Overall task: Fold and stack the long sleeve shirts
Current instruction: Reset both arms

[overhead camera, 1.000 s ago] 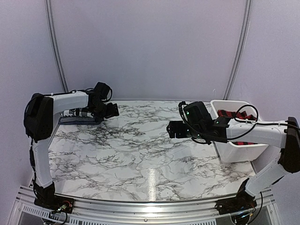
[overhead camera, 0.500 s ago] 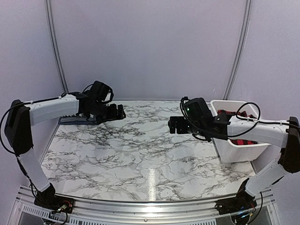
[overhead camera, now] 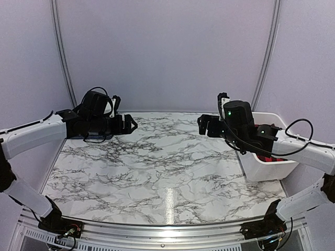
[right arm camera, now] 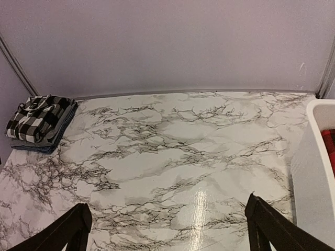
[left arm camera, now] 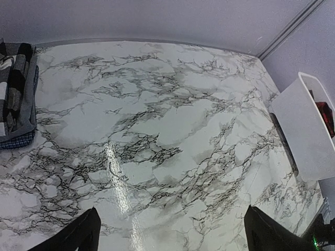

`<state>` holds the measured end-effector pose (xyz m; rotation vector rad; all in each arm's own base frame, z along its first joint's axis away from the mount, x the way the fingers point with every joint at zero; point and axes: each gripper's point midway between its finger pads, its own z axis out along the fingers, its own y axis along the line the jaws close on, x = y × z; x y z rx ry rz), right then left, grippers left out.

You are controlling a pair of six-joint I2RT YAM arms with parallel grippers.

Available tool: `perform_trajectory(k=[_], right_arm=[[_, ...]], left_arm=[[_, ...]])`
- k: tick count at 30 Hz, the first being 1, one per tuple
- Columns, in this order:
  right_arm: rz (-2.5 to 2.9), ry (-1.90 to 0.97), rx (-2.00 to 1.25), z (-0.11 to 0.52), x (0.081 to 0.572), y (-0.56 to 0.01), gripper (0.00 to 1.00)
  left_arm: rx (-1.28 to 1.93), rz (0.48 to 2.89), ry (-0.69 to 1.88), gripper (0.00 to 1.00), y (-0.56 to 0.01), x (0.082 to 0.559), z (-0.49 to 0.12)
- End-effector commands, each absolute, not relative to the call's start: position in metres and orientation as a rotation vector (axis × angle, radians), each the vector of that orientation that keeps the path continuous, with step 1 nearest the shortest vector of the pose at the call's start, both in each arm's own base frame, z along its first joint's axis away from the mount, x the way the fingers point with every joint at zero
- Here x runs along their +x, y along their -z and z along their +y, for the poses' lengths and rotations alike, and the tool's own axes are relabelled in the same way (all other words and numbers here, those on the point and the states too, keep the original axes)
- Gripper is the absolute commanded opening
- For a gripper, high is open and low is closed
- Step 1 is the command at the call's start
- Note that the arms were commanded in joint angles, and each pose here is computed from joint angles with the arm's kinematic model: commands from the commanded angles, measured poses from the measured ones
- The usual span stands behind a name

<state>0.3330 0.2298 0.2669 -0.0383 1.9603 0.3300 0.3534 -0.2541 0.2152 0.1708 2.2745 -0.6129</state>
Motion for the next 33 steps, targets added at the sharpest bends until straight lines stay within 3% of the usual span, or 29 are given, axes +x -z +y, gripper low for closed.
perform_trajectory(k=[1,33], right_arm=[[1.903,-0.305,-0.037,0.222,0.336,-0.288,0.98],[1.940,-0.298,-0.114,0.240,0.343,-0.282,0.99]], left_arm=[[0.175,2.155,0.596,0.99,-0.242,0.351,-0.244],[0.144,2.095,0.537,0.99,-0.250,0.347,-0.226]])
